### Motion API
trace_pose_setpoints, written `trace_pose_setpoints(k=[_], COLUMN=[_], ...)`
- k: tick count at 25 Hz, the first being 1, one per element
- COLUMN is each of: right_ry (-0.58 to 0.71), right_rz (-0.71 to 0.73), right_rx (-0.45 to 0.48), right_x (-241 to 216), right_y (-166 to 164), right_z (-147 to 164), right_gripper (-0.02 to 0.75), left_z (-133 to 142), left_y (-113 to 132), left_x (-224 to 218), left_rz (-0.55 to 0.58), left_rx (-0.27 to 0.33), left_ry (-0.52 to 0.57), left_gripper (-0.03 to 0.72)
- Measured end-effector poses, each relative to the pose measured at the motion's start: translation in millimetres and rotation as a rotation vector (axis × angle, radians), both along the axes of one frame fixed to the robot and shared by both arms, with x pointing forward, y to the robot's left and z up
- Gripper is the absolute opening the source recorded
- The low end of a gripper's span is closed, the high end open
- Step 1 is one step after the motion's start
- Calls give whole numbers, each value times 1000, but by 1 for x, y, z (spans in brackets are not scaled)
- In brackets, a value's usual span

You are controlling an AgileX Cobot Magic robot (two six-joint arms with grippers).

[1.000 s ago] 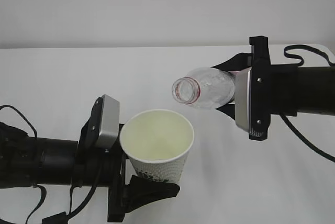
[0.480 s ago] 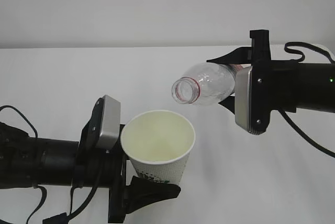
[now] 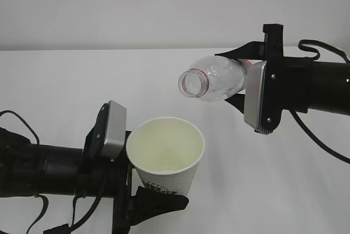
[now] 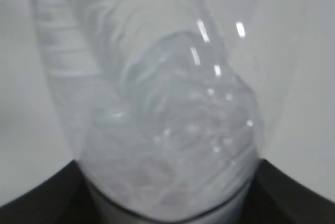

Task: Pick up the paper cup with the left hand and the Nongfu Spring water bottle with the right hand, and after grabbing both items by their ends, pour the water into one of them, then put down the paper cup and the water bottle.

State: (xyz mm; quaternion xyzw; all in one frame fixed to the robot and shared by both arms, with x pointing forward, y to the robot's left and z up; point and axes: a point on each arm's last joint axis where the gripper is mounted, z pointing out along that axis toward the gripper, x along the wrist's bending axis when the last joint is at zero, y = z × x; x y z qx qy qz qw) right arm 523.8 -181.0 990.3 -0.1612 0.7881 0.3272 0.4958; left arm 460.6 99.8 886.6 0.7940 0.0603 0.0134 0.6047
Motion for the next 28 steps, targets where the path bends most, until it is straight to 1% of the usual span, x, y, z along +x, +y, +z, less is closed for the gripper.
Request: trace_pose_setpoints(k=[6,10,28], right_ry=[-2,-20,-91], right_rz=[-8,-1,29], right_rx=[15,-3,-64], right_x=[0,1,0], right_y=[0,0,0], right_z=[1,1,2], right_gripper=[478,478,478], left_z=[0,0,1], left_y=[-7,-11,-11], left_x=[-7,-11,-6], left_rz=[-40,-57,-5], left_rx=[2,2,-12], left_ry=[-1,-1,7], left_gripper=[552,552,552])
